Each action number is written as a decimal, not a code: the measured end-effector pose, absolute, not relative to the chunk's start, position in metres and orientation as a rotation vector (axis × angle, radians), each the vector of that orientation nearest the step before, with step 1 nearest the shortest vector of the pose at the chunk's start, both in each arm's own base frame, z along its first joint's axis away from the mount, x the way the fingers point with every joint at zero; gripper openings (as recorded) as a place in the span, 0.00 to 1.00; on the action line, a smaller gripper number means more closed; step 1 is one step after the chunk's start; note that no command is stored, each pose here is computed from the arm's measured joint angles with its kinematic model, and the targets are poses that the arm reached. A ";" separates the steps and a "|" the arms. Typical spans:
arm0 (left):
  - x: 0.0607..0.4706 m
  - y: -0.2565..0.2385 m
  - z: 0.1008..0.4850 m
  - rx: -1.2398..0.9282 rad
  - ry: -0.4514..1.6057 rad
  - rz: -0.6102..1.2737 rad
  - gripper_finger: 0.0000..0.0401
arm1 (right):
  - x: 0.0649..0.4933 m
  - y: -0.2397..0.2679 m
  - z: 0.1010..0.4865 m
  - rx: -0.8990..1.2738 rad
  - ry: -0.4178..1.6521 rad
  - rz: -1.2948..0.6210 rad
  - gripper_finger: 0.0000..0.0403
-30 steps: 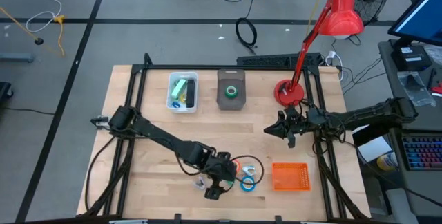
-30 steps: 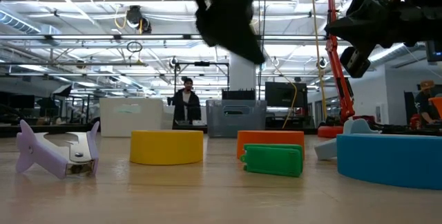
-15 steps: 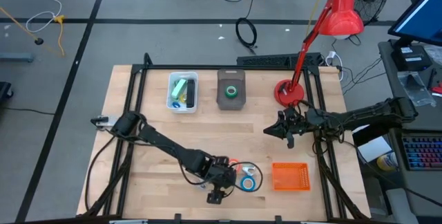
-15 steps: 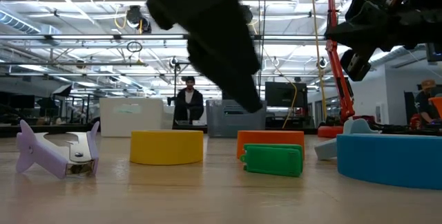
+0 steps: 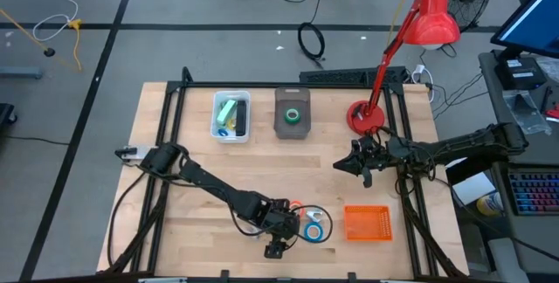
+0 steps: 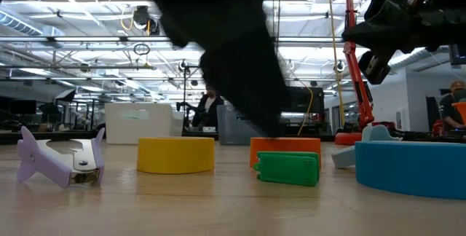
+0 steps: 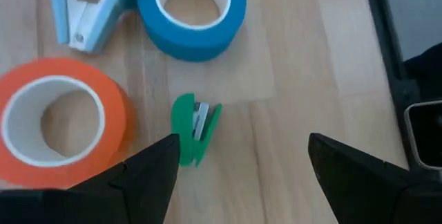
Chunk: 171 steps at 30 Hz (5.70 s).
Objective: Pick and place Stapler, Stapler remover, tape
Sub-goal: Put the small green stapler into the white bin
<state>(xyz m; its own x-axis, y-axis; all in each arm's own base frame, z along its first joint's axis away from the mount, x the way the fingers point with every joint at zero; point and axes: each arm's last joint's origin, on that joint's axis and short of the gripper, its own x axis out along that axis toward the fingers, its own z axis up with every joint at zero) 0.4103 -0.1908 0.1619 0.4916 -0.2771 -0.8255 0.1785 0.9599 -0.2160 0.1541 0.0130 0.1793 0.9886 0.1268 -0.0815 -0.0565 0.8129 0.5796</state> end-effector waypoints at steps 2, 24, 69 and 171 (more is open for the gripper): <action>0.414 -0.191 0.157 -0.115 1.007 -0.284 0.81 | 0.154 0.013 0.179 0.614 0.125 0.096 0.01; 0.424 -0.178 0.140 -0.227 1.042 -0.218 0.81 | 0.154 0.013 0.178 0.589 0.133 0.095 0.01; 0.429 -0.201 0.126 -0.622 0.974 0.119 0.81 | 0.154 0.013 0.178 0.581 0.133 0.098 0.01; 0.266 -0.072 0.366 -0.156 0.857 0.935 0.13 | 0.154 0.013 0.179 0.587 0.123 0.095 0.01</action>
<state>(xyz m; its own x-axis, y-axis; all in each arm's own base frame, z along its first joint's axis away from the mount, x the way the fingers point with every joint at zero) 0.2656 -0.0717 0.3656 0.2996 0.6423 -0.7055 -0.7589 0.6086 0.2318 0.1541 0.0129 0.1787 0.9884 0.1240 -0.0882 -0.0542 0.8284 0.5575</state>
